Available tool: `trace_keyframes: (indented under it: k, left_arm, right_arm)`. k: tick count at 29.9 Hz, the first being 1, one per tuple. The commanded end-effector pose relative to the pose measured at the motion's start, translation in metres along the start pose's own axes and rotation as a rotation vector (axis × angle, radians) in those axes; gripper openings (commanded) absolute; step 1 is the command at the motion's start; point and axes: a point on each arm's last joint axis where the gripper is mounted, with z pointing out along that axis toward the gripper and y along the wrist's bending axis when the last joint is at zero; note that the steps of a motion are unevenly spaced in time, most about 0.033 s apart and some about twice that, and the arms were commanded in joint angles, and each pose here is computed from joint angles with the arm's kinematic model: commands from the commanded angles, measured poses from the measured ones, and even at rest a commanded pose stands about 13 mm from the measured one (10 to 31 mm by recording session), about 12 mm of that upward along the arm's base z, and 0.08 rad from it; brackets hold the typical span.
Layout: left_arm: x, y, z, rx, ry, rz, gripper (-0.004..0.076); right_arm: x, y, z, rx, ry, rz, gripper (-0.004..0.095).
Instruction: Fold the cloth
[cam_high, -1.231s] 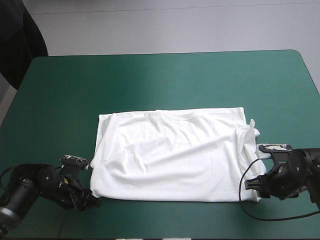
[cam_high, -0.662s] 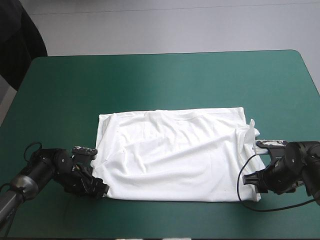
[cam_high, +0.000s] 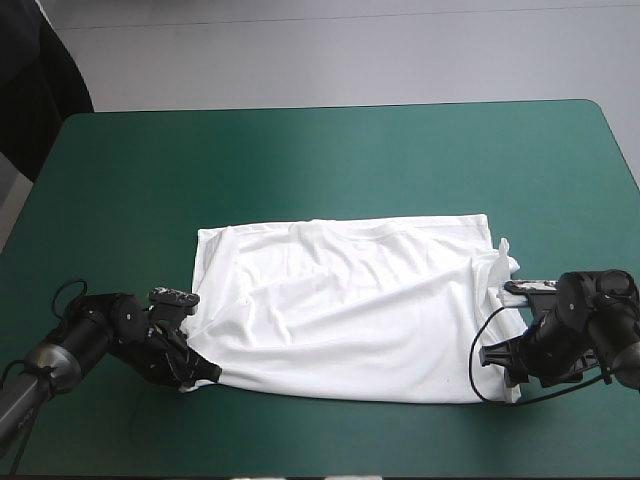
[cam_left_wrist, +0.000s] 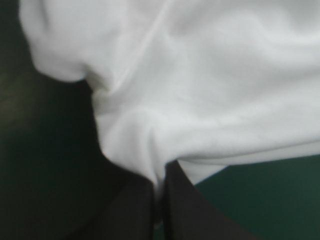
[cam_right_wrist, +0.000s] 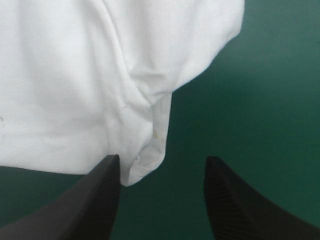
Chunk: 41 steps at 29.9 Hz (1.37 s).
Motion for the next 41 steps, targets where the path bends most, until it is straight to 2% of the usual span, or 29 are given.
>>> trace_keyframes:
  k: [1, 7, 18, 22, 26, 29, 30, 31, 36, 41]
  left_arm:
    - [-0.001, -0.005, 0.0, 0.042, -0.009, -0.021, -0.0009]
    - [0.0, -0.005, 0.0, 0.045, 0.003, -0.017, -0.0009]
    - [-0.015, -0.006, -0.015, 0.029, -0.062, 0.01, -0.0009]
    - [-0.019, -0.007, -0.021, 0.028, -0.077, 0.016, -0.0009]
    - [-0.02, -0.007, -0.021, 0.029, -0.075, 0.017, -0.0009]
    - [-0.019, -0.007, -0.021, 0.03, -0.07, 0.017, -0.0009]
    - [-0.019, -0.007, -0.021, 0.031, -0.067, 0.017, -0.0009]
    - [-0.019, -0.007, -0.021, 0.031, -0.067, 0.017, -0.0009]
    - [-0.017, -0.008, -0.021, 0.041, -0.046, 0.015, -0.0009]
    - [-0.013, -0.012, -0.033, 0.056, -0.039, 0.026, -0.0009]
  right_arm:
    - [-0.004, 0.003, 0.0, -0.032, 0.025, 0.003, 0.0498]
    - [-0.007, 0.007, 0.006, -0.071, 0.066, 0.022, 0.0498]
    - [-0.018, 0.006, 0.024, -0.065, 0.124, 0.021, 0.0498]
    - [-0.022, 0.005, 0.035, -0.064, 0.175, 0.015, 0.0469]
    - [-0.026, 0.005, 0.044, -0.066, 0.219, 0.016, 0.0359]
    - [-0.026, 0.006, 0.049, -0.075, 0.25, -0.005, 0.0139]
    - [-0.026, 0.006, 0.049, -0.083, 0.253, -0.023, 0.0011]
    - [-0.026, 0.007, 0.049, -0.089, 0.255, -0.022, -0.0014]
    - [-0.022, 0.008, 0.044, -0.097, 0.267, -0.027, -0.0015]
    - [-0.019, 0.008, 0.018, -0.082, 0.151, -0.025, -0.0015]
